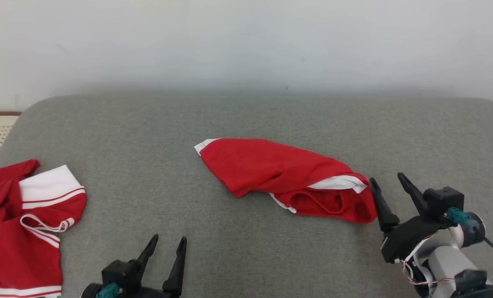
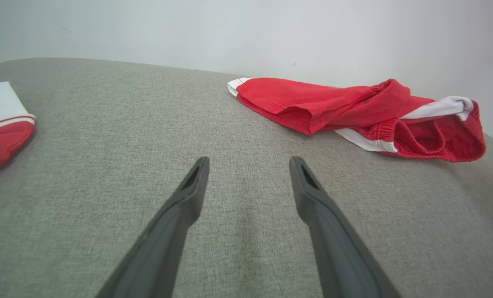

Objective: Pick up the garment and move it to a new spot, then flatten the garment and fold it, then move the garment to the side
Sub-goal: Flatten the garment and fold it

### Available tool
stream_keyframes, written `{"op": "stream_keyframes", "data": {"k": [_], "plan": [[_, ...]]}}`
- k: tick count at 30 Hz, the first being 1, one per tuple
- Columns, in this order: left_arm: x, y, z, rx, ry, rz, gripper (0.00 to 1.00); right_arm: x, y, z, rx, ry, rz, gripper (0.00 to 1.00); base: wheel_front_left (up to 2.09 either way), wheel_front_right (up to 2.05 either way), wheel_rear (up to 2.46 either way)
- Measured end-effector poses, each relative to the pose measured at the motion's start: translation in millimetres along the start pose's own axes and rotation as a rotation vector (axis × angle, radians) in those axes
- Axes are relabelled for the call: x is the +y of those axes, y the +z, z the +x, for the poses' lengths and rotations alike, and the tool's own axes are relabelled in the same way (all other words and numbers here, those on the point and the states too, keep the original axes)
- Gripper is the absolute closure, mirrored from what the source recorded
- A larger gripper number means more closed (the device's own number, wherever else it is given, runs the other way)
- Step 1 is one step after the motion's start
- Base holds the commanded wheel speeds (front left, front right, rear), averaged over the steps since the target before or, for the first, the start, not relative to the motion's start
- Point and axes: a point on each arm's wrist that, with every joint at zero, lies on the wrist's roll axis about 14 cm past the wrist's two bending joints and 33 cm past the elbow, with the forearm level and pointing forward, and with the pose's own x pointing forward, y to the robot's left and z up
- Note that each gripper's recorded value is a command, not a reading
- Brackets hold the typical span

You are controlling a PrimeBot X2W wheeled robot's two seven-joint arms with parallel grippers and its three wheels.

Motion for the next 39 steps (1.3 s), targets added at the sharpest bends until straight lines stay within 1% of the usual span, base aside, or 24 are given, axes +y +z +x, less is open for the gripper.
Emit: {"op": "stream_keyframes", "data": {"k": [2,6,12,17,23,28,31,32,33,39], "plan": [[-7,2,9,-0.004,-0.028,0.006,0.0,8,7,-2,-0.033,0.011,-0.011,0.0,0.0,0.0,0.0],[-26,4,30,-0.004,-0.098,0.019,0.0,21,8,-5,-0.062,0.025,-0.017,0.0,0.0,0.0,0.0],[-49,-1,65,0.011,-0.182,0.034,0.0,32,12,-6,-0.097,0.035,-0.015,0.0,0.0,0.0,0.0],[-63,-22,87,0.062,-0.218,0.037,0.0,28,3,-10,-0.079,0.01,0.008,0.0,0.0,0.0,0.0],[-81,-43,106,0.101,-0.273,0.044,0.0,13,-16,-16,-0.03,-0.045,0.03,0.0,0.0,0.0,0.0],[-86,-54,116,0.122,-0.283,0.039,0.0,4,-25,-19,-0.006,-0.077,0.039,0.0,0.0,0.0,0.0],[-89,-52,127,0.106,-0.288,0.03,0.0,-1,-29,-22,0.004,-0.094,0.043,0.0,0.0,0.0,0.0],[-90,-50,131,0.095,-0.288,0.024,0.72,-2,-30,-22,0.008,-0.1,0.043,0.0,0.0,0.0,0.0],[-92,-47,134,0.085,-0.296,0.021,1.0,-5,-31,-24,0.011,-0.11,0.044,0.0,0.0,0.0,0.0],[-96,-30,148,0.017,-0.315,0.012,1.0,-12,-39,-29,0.033,-0.139,0.055,0.0,0.0,0.0,0.0]]}}
